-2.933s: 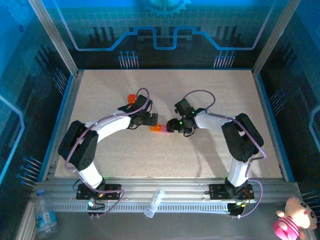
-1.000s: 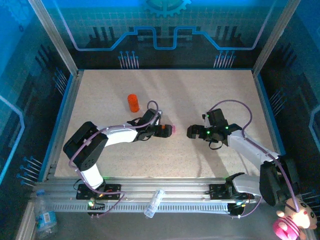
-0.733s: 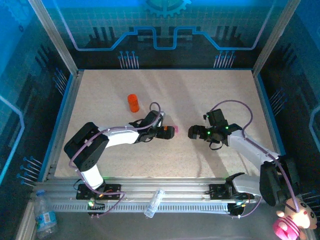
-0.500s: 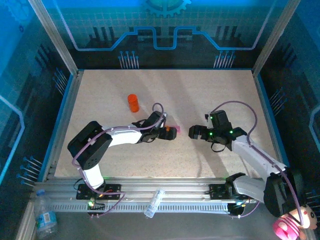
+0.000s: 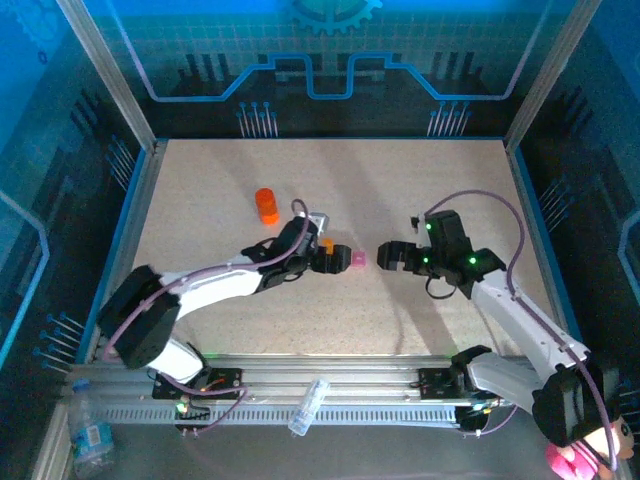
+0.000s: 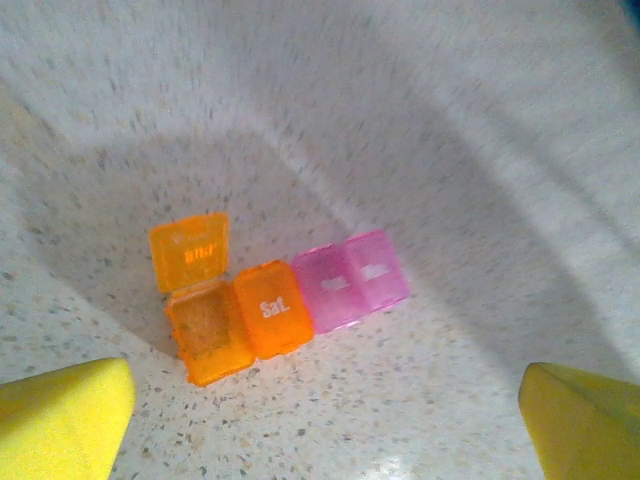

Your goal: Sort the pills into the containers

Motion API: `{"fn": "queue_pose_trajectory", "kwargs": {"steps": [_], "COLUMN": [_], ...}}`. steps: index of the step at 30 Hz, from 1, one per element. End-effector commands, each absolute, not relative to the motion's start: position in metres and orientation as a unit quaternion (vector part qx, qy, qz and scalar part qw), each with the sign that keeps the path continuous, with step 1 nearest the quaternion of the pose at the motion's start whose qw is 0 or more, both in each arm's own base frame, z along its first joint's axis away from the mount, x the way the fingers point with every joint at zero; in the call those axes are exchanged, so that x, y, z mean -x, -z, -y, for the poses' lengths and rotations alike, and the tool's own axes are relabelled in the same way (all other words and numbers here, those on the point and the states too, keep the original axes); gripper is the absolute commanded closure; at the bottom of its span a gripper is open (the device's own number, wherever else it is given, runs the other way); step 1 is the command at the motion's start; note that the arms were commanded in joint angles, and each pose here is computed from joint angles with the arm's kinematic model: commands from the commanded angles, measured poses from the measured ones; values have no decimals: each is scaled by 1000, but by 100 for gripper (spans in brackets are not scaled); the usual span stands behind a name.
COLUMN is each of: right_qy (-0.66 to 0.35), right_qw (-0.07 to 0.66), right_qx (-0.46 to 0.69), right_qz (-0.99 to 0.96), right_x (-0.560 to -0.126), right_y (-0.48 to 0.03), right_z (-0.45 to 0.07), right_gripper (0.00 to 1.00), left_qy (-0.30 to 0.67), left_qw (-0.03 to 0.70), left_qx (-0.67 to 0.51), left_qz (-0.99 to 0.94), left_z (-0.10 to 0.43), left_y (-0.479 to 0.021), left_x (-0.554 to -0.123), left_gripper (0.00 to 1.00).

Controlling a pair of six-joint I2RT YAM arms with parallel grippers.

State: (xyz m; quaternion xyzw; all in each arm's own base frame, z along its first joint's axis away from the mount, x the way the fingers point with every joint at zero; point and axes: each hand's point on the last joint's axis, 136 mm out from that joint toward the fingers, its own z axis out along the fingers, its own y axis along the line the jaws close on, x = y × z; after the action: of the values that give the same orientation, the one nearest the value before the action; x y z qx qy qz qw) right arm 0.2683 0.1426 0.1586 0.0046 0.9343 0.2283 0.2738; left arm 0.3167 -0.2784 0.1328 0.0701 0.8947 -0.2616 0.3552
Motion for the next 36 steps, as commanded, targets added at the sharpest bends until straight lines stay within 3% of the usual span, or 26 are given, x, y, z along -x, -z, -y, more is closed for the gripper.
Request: {"fn": "queue_pose_trajectory", "kwargs": {"steps": [1,12,19,30,36], "right_qy": [-232,-219,-176,-171,-170], "right_qw": [287,279,270,332,337], "right_qx": [38,148,213,323,321], "right_qz": [-929,-923,-922,-870,-868], "right_x": [-283,-356,-396,-439,-459], "right_y": [-186,-207,-183,-152,-126], "right_z": [-166,-285,-348,-428,-450], "right_gripper": [0,3,1,0,0], "left_qy": [245,173,182,204,207], "left_qw": [375,385,361,308,289], "left_qx": [-20,168,301,397,407], "left_qz": [-894,-891,-864,-840,-842], "left_z": [242,98,31,-3,-3], "left_y": [-149,-160,-142,-105,-92], "left_x": [-318,-327,-319,-308,-304], "left_gripper": [1,1,1,1,1]}}
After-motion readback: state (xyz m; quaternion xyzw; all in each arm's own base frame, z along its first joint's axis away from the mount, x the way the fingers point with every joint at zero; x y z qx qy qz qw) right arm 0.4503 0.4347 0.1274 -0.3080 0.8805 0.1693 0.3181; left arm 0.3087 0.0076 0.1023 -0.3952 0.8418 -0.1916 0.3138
